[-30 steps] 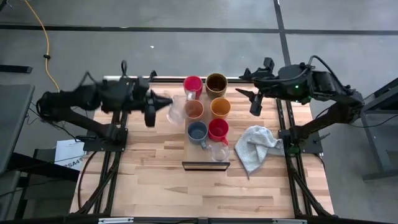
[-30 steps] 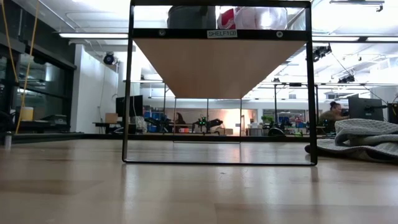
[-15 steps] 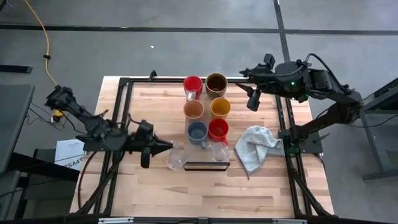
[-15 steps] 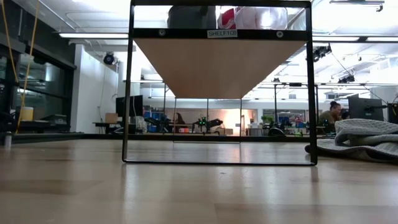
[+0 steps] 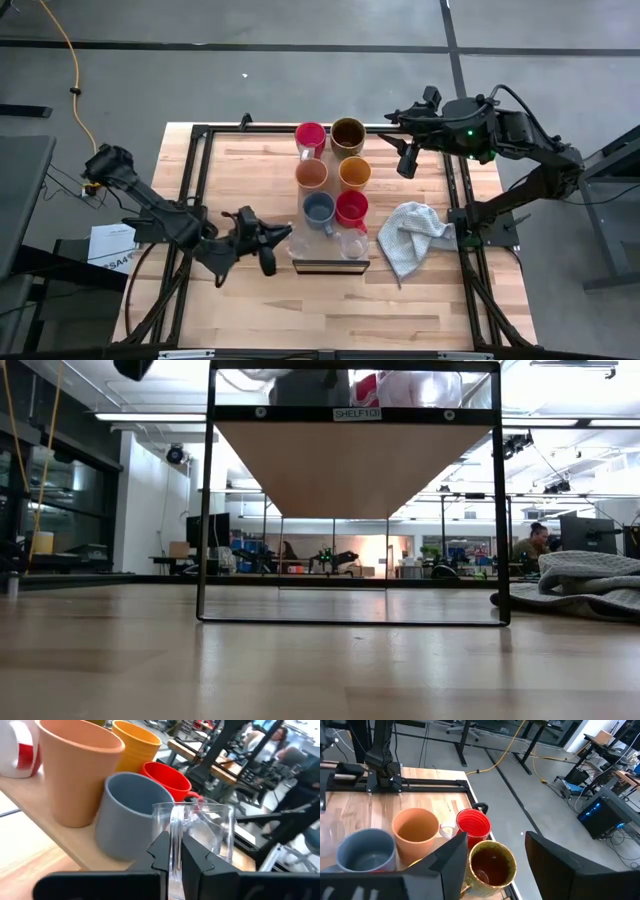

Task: Stack small to large cups/mugs on shelf
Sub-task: Put the transparent mug on the shelf

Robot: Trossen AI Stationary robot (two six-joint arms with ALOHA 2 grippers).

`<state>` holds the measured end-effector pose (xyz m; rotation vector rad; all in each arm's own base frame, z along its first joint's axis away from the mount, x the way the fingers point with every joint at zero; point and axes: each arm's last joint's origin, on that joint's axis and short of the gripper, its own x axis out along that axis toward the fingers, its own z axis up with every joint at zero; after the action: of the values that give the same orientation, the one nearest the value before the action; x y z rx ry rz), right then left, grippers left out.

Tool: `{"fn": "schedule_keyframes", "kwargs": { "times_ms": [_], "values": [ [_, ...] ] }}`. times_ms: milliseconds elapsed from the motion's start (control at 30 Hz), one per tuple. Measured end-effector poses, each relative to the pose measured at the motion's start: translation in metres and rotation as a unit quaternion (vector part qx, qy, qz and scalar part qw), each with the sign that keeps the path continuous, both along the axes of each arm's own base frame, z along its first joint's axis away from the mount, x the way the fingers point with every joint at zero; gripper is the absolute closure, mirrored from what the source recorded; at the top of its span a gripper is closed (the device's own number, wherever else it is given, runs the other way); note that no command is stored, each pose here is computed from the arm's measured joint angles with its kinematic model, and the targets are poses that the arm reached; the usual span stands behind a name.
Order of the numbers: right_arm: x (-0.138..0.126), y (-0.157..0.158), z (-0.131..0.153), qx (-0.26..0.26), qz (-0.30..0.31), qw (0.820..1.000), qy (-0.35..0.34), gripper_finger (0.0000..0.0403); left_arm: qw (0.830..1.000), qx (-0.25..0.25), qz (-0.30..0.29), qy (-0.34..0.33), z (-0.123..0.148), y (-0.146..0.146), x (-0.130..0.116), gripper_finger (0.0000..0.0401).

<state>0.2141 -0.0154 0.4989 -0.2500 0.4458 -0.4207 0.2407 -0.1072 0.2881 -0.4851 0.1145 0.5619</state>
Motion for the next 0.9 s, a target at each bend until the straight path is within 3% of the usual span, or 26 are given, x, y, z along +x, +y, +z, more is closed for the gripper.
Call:
{"fn": "schedule_keyframes", "kwargs": {
  "times_ms": [300,467,700,900],
  "values": [
    [0.000,0.000,0.000,0.004,0.000,1.000,-0.002,0.0210,0.999,0.038,0.022,0.018,-0.025,-0.011,0.022,0.0393],
    [0.000,0.000,0.000,0.006,0.003,1.000,-0.002,0.0210,0.998,0.050,0.024,0.022,-0.025,-0.011,0.023,0.0393],
    [0.000,0.000,0.000,0.007,0.003,1.000,-0.003,0.0210,0.991,0.116,0.018,0.060,-0.025,-0.011,0.022,0.0381],
    [0.000,0.000,0.000,0.007,0.003,1.000,-0.003,0.0210,0.990,0.124,0.016,0.068,-0.026,-0.011,0.023,0.0390]
  ]
}}
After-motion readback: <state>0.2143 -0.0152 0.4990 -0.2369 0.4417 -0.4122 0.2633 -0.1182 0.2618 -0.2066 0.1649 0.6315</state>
